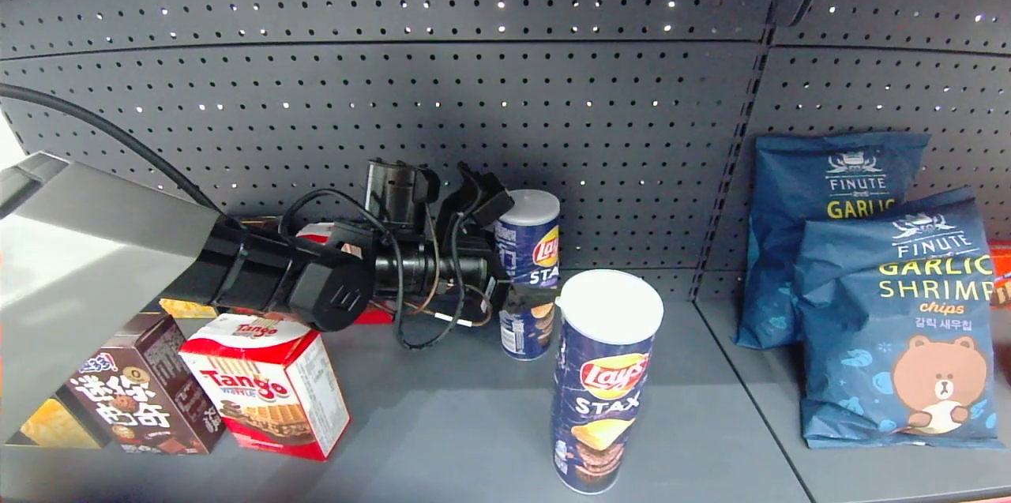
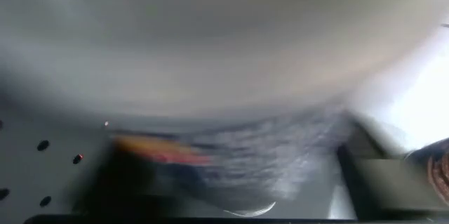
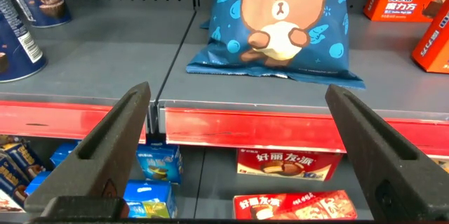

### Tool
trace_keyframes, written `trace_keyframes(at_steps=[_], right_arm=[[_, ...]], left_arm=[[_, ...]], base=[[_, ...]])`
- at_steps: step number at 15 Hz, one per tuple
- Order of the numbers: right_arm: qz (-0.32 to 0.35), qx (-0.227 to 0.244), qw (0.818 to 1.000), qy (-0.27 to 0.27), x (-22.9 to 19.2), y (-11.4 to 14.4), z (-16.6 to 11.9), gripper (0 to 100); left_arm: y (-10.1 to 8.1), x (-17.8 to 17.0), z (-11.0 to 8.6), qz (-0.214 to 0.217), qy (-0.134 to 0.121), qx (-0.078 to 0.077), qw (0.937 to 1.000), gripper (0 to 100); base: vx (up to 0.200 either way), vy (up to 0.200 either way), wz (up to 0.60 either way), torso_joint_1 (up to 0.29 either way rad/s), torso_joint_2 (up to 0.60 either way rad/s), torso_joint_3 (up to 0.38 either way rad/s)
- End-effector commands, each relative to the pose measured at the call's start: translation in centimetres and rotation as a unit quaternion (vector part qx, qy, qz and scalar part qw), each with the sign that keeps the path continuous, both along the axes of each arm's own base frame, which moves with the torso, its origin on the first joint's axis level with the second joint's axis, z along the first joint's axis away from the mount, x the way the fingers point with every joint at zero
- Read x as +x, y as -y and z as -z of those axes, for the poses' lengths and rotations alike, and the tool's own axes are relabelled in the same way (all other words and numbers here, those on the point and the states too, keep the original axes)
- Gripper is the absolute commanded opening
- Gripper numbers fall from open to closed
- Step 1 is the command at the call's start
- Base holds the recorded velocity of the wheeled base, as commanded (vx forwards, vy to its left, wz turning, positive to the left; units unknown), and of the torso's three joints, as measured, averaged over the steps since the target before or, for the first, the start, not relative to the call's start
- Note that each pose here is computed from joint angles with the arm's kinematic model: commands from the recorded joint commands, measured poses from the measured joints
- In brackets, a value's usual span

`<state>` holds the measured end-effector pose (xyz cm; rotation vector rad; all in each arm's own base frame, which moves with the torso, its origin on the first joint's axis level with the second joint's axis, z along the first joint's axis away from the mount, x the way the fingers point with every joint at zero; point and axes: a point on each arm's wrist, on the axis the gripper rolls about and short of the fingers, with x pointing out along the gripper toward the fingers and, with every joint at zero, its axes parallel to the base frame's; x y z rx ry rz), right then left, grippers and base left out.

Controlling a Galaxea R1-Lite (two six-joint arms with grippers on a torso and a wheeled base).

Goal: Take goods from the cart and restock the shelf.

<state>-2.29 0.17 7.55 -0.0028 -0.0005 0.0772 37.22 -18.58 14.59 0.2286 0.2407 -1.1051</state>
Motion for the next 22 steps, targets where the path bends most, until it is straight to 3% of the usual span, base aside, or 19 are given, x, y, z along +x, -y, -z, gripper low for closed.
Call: trace_keyframes(at_steps=[1, 7, 11, 14, 22], right_arm=[[0.0, 0.0, 1.0, -0.001, 0.0, 0.0, 0.0, 100], [0.0, 0.0, 1.0, 0.0, 0.0, 0.0, 0.0, 100], [0.0, 0.0, 1.0, 0.0, 0.0, 0.0, 0.0, 100], [0.0, 0.0, 1.0, -0.001, 0.0, 0.0, 0.0, 100], [0.0, 0.0, 1.0, 0.0, 0.0, 0.0, 0.0, 100]], left_arm=[[-0.2, -0.3, 0.0, -0.001, -0.003, 0.001, 1.0, 100], [-2.7, -3.5, -1.6, -0.026, -0.006, 0.006, 0.9996, 100], [-3.6, -6.0, -1.0, -0.089, -0.016, 0.029, 0.9955, 100], [-3.1, -6.9, -0.1, -0.122, -0.02, 0.048, 0.9912, 100], [-1.6, -5.3, 0.9, -0.15, -0.015, 0.065, 0.9864, 100]], base=[[0.0, 0.0, 0.0, 0.0, 0.0, 0.0], [0.0, 0.0, 0.0, 0.0, 0.0, 0.0], [0.0, 0.0, 0.0, 0.0, 0.0, 0.0], [0.0, 0.0, 0.0, 0.0, 0.0, 0.0], [0.0, 0.0, 0.0, 0.0, 0.0, 0.0]])
